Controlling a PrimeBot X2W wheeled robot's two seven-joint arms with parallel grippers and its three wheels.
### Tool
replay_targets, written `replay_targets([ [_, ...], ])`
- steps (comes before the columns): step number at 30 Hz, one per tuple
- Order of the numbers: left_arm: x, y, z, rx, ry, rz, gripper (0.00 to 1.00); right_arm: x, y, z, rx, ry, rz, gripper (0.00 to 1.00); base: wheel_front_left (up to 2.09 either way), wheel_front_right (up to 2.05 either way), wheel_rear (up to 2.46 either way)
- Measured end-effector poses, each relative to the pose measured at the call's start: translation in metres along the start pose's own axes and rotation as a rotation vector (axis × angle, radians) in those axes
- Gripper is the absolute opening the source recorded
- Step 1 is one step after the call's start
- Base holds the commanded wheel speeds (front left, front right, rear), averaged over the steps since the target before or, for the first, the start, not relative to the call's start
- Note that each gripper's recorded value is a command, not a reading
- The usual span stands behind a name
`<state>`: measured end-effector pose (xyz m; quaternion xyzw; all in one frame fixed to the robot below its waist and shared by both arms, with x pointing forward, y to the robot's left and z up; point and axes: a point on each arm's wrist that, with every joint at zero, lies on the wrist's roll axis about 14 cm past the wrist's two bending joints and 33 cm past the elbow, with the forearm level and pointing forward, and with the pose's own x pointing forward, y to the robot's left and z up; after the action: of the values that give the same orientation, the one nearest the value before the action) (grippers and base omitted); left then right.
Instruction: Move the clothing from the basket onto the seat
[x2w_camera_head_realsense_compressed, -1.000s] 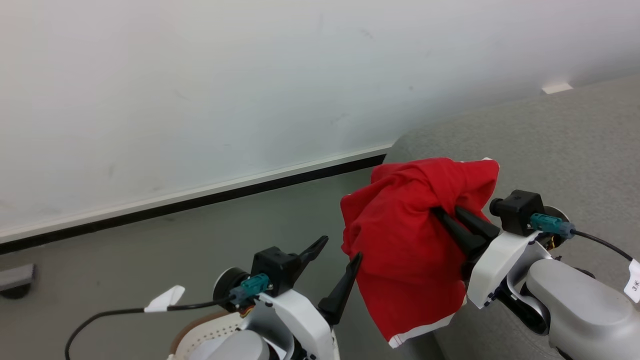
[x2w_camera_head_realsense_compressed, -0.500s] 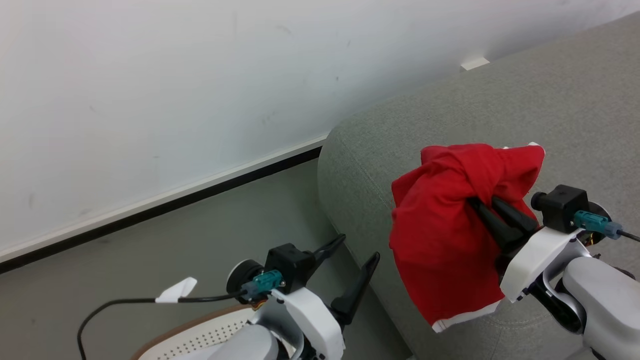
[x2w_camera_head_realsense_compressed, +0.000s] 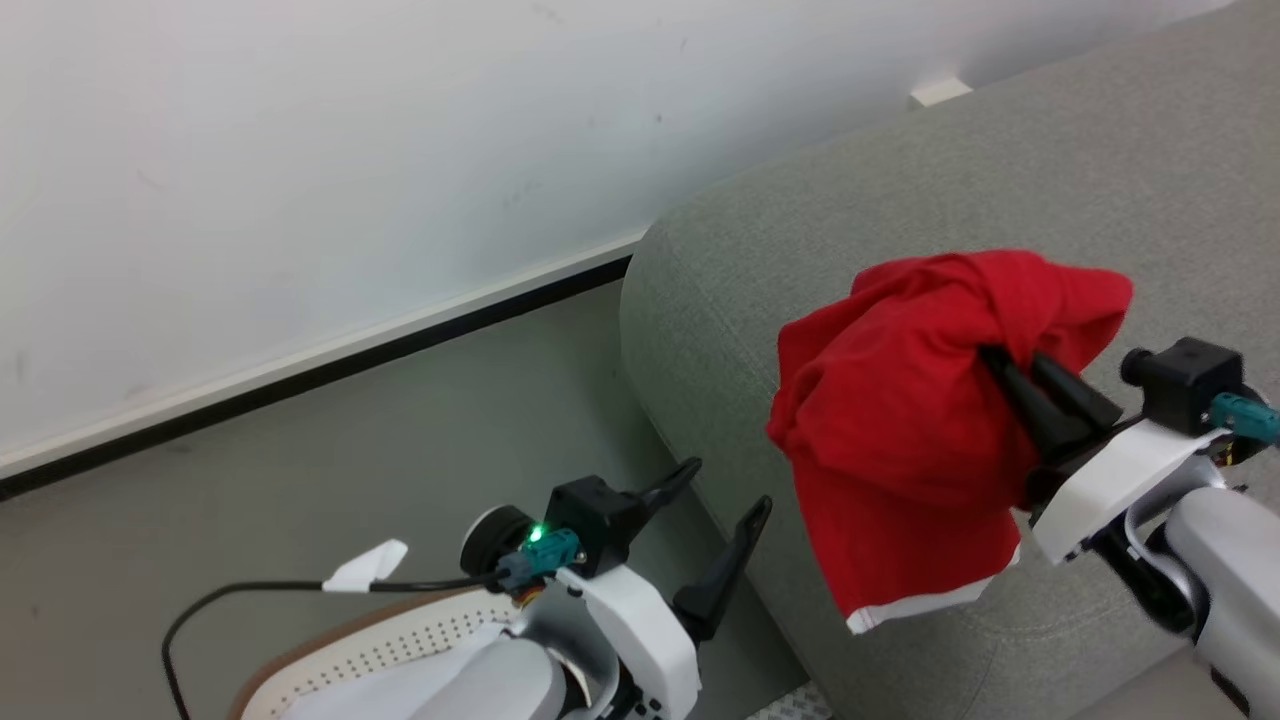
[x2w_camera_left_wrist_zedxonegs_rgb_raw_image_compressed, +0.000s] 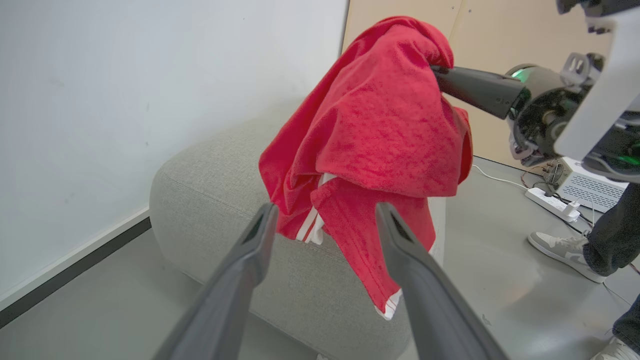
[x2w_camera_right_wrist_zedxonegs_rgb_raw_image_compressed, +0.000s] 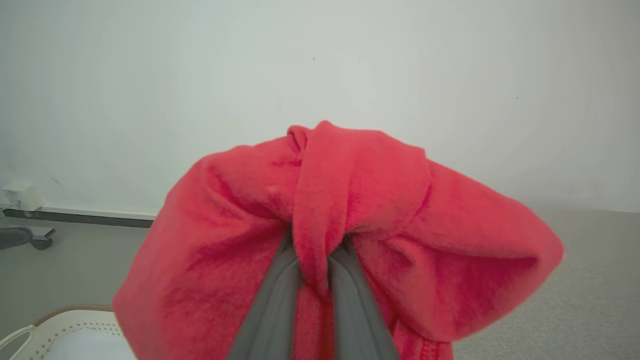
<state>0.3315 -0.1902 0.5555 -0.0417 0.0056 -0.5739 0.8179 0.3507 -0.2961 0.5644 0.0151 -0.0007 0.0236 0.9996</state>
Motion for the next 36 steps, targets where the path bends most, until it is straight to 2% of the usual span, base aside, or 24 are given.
replay_targets([
  [6,0.009,0.020,0.012,0.022,-0.025,-0.010,1.00,0.031,-0.023,0.017,-0.015,-0.030,-0.048,0.00,0.00,0.00,0.00],
  [13,0.018,0.058,0.012,0.024,-0.047,-0.007,1.00,0.088,-0.052,0.026,-0.032,-0.042,-0.111,0.00,0.00,0.00,0.00],
  [20,0.022,0.113,0.009,0.014,-0.102,0.063,1.00,0.142,-0.112,0.034,-0.063,-0.061,-0.257,0.00,0.00,0.00,0.00],
  [24,0.015,0.150,-0.011,-0.024,-0.099,0.139,1.00,0.174,-0.143,0.034,-0.048,-0.086,-0.346,0.00,0.00,0.00,0.00],
  [26,0.010,0.165,-0.026,-0.048,-0.086,0.174,1.00,0.187,-0.155,0.020,-0.030,-0.070,-0.387,0.00,0.00,0.00,0.00],
  [32,-0.006,0.194,-0.069,-0.106,-0.039,0.246,1.00,0.208,-0.176,-0.051,0.041,0.047,-0.497,0.00,0.00,0.00,0.00],
  [36,-0.017,0.207,-0.090,-0.127,-0.007,0.287,1.00,0.209,-0.166,-0.117,0.108,0.162,-0.526,0.00,0.00,0.00,0.00],
])
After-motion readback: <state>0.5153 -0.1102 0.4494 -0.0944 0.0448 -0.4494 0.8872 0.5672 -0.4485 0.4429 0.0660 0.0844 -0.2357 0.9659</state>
